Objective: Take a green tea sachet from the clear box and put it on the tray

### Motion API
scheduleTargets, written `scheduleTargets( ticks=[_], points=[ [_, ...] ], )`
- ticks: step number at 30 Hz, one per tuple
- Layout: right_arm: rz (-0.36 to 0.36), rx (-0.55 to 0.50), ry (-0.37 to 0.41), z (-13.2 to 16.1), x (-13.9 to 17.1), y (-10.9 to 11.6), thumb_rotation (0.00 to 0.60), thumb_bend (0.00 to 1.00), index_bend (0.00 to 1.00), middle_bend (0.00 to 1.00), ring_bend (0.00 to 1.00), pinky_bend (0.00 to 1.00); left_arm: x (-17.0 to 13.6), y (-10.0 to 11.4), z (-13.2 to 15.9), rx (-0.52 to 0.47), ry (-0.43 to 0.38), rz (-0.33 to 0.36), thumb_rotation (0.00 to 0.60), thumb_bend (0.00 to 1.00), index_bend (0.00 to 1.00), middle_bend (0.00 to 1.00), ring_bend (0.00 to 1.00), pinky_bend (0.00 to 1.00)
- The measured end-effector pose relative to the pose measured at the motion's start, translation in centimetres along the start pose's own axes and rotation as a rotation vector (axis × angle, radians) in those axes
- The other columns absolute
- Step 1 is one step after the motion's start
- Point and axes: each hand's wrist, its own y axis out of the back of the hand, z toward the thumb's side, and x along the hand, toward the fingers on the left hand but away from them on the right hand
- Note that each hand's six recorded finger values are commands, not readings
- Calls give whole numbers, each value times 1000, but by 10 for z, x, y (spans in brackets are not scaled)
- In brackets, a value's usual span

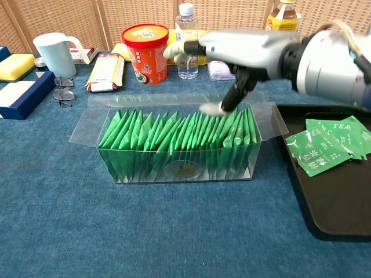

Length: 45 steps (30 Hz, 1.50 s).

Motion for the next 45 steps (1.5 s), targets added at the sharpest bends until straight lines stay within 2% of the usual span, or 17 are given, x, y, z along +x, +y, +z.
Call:
scheduleTargets(
  ticks=[6, 10, 16, 24, 32, 38, 45],
  points=[
    [-22, 12, -32, -12, -13, 23, 600, 384, 0, 24, 24, 132, 1, 0, 1, -1, -2, 2, 600, 267, 133, 165, 72, 248],
    [-4, 2, -42, -17, -18, 27, 600, 384, 23, 41, 27, 132, 0, 0, 1, 0, -1, 0, 600, 267, 133, 165, 71, 247],
    [36, -19, -43, -20, -26, 29, 600, 386, 173, 66, 42, 132, 0, 0, 1, 0, -1, 2, 600, 267, 133, 164, 70, 247],
    [64, -31, -53, -22, -32, 35, 600, 494, 374, 90, 68, 133, -1, 0, 0, -6, 1, 3, 600, 267, 133, 162, 65, 248],
    [78, -32, -73, -26, -35, 35, 600, 549, 542, 127, 98, 133, 0, -1, 0, -9, -3, 2, 600, 267, 133, 158, 59, 248],
    [83, -33, -78, -26, -37, 35, 600, 562, 601, 157, 110, 132, 0, -2, -1, -13, -3, 0, 600, 267, 133, 156, 57, 248],
    [92, -20, -89, -27, -41, 34, 600, 570, 580, 161, 110, 133, -2, -3, -3, -15, 2, -3, 600, 267, 133, 155, 56, 248]
  ],
)
